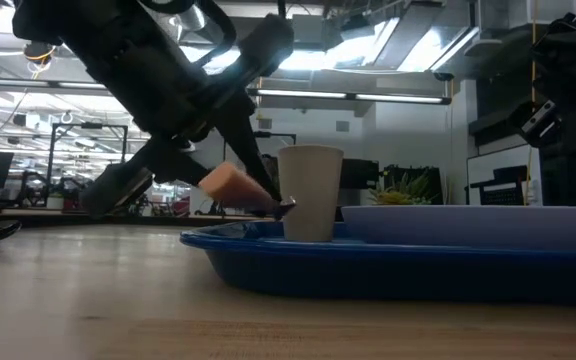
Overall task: Pick and place plate/cup/fork/spoon on tray
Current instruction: Put the brown fork on the blue serving tray to the left of the white plate, then put the black spoon on the blue serving tray to the left of the brown fork
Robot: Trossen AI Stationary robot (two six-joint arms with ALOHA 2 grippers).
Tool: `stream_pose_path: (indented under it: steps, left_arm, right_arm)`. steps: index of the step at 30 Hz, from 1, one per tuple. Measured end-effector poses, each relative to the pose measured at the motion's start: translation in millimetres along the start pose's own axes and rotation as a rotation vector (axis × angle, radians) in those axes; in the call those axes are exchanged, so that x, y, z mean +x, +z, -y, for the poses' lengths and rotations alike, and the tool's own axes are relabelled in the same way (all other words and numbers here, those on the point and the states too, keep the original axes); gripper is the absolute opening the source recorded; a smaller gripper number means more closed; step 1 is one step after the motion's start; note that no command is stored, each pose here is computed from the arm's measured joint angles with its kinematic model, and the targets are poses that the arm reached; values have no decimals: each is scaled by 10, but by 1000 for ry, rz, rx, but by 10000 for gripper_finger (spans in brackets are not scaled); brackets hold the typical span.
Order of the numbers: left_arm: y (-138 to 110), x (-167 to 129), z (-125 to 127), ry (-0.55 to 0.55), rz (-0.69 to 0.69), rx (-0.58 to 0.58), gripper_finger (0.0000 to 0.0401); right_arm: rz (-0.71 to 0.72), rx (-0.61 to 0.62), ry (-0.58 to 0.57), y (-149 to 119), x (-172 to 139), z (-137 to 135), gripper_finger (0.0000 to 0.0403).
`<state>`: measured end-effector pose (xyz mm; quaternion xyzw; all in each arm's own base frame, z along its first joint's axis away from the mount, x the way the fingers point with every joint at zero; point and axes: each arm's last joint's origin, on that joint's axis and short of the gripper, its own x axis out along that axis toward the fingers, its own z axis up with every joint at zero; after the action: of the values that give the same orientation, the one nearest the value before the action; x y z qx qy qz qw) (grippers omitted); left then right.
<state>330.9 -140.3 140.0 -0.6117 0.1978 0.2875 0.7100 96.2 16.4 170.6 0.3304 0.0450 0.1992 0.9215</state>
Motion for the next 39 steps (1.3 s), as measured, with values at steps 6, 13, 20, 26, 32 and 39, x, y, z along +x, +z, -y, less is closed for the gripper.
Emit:
stream_pose_path:
  steps: [6,13,20,26,32,39]
  left_arm:
    - [-9,-2,28,-22,-18,-10,66]
    - [-16,-3,35,-26,-37,30,65]
    - [-19,-4,50,-39,-42,-1,70]
    - [32,15,0,19,-20,-111,80]
    - [47,-10,76,-21,-74,-62,92]
    - [33,-340,315,-148,-186,137,90]
  right_arm:
    - [-4,-1,4,-2,0,-1,65]
    - [-4,-7,5,-1,0,-1,65]
    - [-5,-27,6,-2,0,-1,65]
    - [-10,-26,13,-3,0,-4,65]
    - [-19,-25,25,-5,0,-8,65]
    - [-31,-26,44,-7,-1,-14,65]
